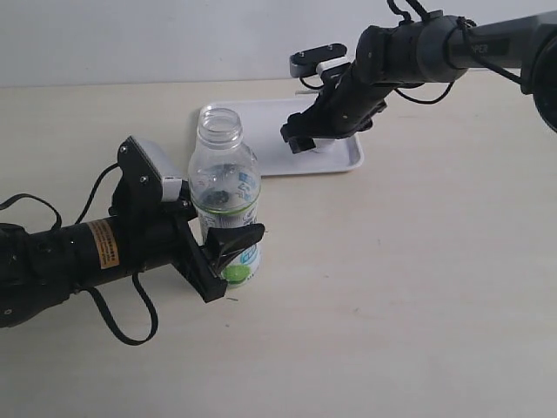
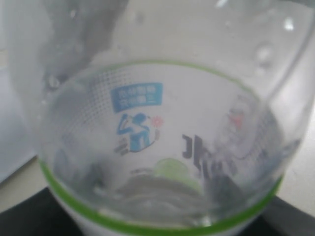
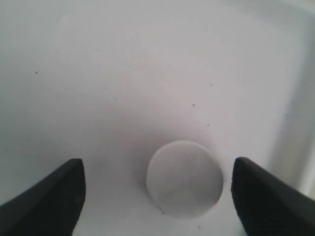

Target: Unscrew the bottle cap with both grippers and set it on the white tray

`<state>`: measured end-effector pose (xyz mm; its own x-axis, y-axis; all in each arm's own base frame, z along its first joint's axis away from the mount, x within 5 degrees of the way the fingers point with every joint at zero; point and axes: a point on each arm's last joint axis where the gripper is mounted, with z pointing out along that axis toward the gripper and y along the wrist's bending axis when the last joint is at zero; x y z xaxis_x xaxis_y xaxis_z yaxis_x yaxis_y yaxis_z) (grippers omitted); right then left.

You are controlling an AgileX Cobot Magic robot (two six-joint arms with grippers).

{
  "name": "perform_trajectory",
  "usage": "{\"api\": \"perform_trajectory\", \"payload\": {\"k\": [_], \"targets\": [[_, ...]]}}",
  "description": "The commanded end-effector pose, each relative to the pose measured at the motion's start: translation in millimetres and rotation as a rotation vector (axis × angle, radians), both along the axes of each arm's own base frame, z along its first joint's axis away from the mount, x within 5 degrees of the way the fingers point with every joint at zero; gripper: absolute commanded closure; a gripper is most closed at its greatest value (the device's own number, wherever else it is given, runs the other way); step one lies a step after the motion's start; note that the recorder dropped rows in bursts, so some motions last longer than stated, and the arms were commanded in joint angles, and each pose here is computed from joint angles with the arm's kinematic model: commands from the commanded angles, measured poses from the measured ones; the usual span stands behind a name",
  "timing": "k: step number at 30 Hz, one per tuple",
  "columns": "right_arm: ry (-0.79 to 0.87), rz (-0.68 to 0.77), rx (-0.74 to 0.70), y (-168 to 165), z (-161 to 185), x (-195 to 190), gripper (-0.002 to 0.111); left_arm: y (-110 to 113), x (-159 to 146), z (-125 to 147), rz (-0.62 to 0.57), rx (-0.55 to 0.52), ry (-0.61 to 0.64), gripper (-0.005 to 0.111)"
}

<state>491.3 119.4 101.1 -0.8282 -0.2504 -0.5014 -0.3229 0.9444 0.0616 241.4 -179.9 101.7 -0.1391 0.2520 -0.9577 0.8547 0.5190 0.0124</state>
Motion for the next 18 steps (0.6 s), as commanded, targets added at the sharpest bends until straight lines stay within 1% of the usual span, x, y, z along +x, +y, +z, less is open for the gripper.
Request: {"api": "perform_trajectory", "payload": {"k": [1,4,11,14,16,18], "targets": [[-0.002,0.01,0.001,-1.9,15.8,-0.8,0.03,-1.7,0.3,5.5,0.002,-0.045,-0.03,0.096],[-0.021,0.021,-0.005,-2.7,35.3,-2.8,0.03,-1.9,0.3,5.9,0.001,-0.048,-0.035,0.08],[-0.07,0.047,-0.007,-4.8,94.0,-14.2,0.037,-1.7,0.3,6.5,-0.015,-0.013,-0.087,0.052],[-0.074,0.057,-0.026,-7.3,113.5,-21.0,0.037,-1.4,0.4,8.2,-0.015,0.002,-0.094,0.038],[-0.072,0.065,-0.037,-8.7,122.8,-25.1,0.037,-1.0,0.5,9.2,-0.014,0.011,-0.093,0.033],[-0.065,0.069,-0.038,-9.4,131.7,-29.5,0.037,-0.7,0.6,10.6,-0.012,0.019,-0.094,0.032]]}}
